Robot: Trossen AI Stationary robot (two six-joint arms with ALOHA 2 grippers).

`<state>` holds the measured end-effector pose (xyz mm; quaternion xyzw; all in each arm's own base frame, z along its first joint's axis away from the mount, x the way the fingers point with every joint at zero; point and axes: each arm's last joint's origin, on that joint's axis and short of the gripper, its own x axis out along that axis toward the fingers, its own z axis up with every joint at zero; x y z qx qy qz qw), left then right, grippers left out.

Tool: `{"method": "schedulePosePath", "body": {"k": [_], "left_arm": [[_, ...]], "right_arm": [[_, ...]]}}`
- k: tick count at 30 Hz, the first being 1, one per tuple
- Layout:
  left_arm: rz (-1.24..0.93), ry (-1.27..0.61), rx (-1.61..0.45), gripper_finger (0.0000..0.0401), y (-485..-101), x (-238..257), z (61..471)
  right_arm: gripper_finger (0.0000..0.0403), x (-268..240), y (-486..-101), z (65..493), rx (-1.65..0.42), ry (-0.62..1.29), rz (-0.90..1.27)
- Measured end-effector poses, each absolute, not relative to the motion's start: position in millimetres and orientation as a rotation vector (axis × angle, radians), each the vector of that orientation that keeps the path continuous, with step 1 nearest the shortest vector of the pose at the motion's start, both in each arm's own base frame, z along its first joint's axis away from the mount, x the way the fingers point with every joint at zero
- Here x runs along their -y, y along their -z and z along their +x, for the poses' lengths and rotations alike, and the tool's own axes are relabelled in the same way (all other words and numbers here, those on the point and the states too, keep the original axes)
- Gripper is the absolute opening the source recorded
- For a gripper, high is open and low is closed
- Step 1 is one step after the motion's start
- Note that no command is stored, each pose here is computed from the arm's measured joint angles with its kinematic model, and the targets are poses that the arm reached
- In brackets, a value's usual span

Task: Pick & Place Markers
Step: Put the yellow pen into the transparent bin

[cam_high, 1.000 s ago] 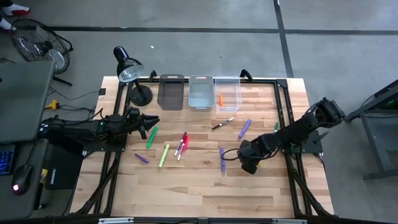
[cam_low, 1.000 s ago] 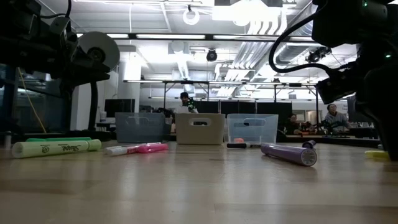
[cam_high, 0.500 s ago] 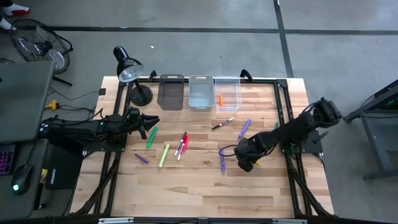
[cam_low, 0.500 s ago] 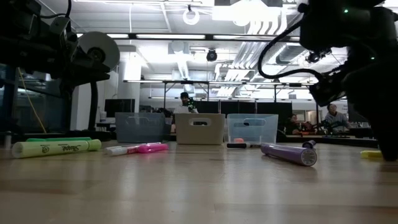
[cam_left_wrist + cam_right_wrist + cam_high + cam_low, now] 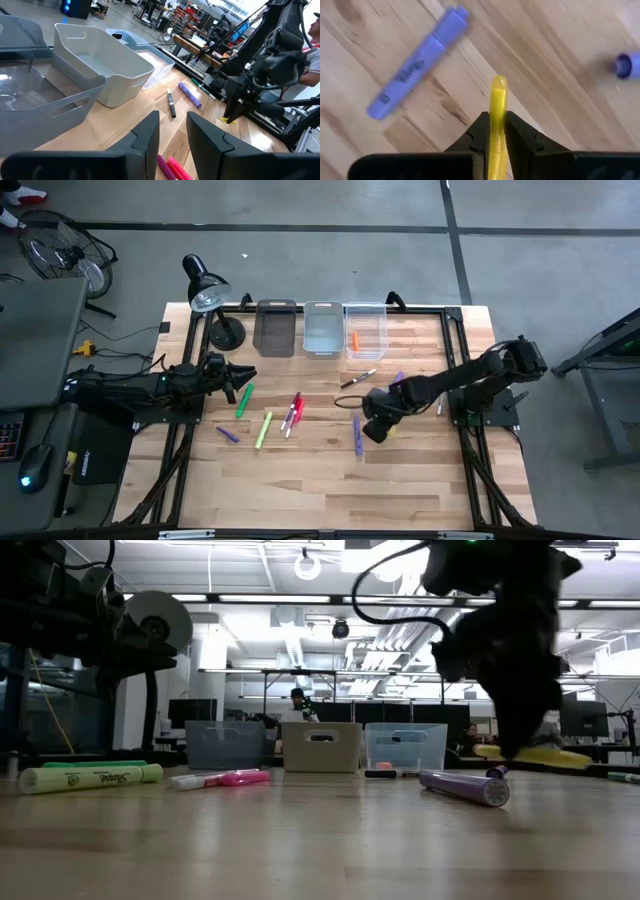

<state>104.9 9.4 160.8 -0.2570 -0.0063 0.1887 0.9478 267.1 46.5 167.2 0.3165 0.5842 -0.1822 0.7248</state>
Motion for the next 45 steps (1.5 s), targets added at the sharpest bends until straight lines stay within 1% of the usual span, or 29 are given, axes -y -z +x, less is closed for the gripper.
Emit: {"method": "schedulePosePath", "body": {"k": [8, 16, 20, 27, 31, 37, 42, 45], "left_arm": [[-0.523, -0.384, 0.012, 0.0097, -160.7, -9.4, 104.9], [-0.523, -0.384, 0.013, 0.0097, -160.8, -9.4, 104.9], [-0.523, -0.384, 0.013, 0.0097, -160.8, -9.4, 104.9], [-0.523, -0.384, 0.012, 0.0097, -160.8, -9.4, 104.9], [-0.523, -0.384, 0.013, 0.0097, -160.8, -9.4, 104.9], [-0.523, -0.384, 0.012, 0.0097, -160.7, -9.4, 104.9], [-0.523, -0.384, 0.013, 0.0097, -160.8, -9.4, 104.9], [-0.523, -0.384, 0.012, 0.0097, -160.7, -9.4, 104.9]], "right_arm": [[0.0038, -18.7, -204.9, 280.4, -1.131, 0.316, 0.680], [0.0035, 18.7, -239.9, 277.1, -0.955, 0.277, 0.658], [0.0039, 39.9, -248.3, 270.8, -0.907, 0.276, 0.646], [0.0035, 74.8, -251.7, 261.6, -0.874, 0.271, 0.616], [0.0040, 94.9, -251.7, 255.1, -0.857, 0.310, 0.598], [0.0038, 123.3, -252.2, 244.7, -0.808, 0.454, 0.588], [0.0040, 142.2, -249.6, 239.4, -0.772, 0.534, 0.604], [0.0043, 152.9, -244.9, 239.6, -0.747, 0.582, 0.656]]}}
